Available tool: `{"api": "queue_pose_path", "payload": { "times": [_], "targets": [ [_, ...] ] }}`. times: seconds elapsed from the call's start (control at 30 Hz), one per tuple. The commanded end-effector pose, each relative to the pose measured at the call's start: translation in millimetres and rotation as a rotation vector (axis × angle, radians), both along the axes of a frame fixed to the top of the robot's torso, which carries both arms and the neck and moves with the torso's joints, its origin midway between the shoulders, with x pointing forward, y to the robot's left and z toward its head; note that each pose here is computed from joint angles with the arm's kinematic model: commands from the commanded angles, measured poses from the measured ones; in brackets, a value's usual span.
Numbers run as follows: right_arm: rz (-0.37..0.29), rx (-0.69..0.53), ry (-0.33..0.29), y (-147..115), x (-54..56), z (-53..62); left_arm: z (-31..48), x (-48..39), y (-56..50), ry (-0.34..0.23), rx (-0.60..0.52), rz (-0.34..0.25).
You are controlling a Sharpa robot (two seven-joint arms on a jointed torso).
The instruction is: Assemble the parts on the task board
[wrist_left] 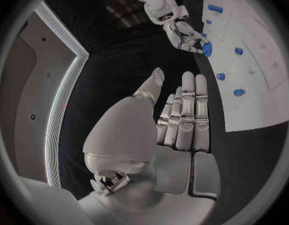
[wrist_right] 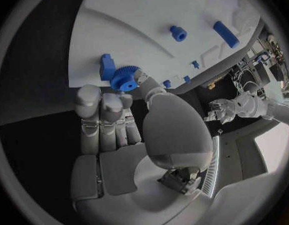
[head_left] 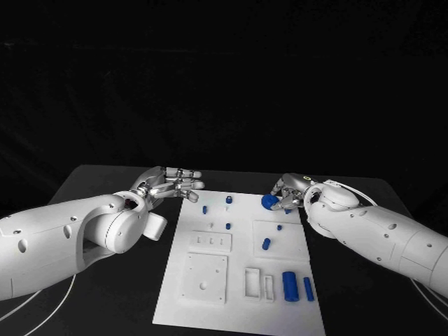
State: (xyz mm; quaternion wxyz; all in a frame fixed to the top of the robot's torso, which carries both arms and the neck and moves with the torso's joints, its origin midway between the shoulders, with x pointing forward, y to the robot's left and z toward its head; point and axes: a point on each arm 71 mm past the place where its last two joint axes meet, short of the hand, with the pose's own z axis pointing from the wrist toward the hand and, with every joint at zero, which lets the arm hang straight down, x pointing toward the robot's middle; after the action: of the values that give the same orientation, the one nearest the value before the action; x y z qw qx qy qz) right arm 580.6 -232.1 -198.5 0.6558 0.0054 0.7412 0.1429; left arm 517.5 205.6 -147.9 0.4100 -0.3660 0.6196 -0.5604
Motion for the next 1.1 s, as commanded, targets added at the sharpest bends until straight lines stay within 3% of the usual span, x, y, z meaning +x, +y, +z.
{"api": "queue_pose_path", "payload": {
  "times": [0.03, 1.1],
  "targets": [
    [0.018, -0.006, 0.020, 1.7, 0.2, -2.9, 1.7, -0.4, -3.0, -0.005, -0.005, -0.020],
    [0.005, -0.012, 0.048, 3.5, 1.9, -7.8, 1.5, -0.2, -4.7, -0.003, -0.001, -0.024]
  ]
}}
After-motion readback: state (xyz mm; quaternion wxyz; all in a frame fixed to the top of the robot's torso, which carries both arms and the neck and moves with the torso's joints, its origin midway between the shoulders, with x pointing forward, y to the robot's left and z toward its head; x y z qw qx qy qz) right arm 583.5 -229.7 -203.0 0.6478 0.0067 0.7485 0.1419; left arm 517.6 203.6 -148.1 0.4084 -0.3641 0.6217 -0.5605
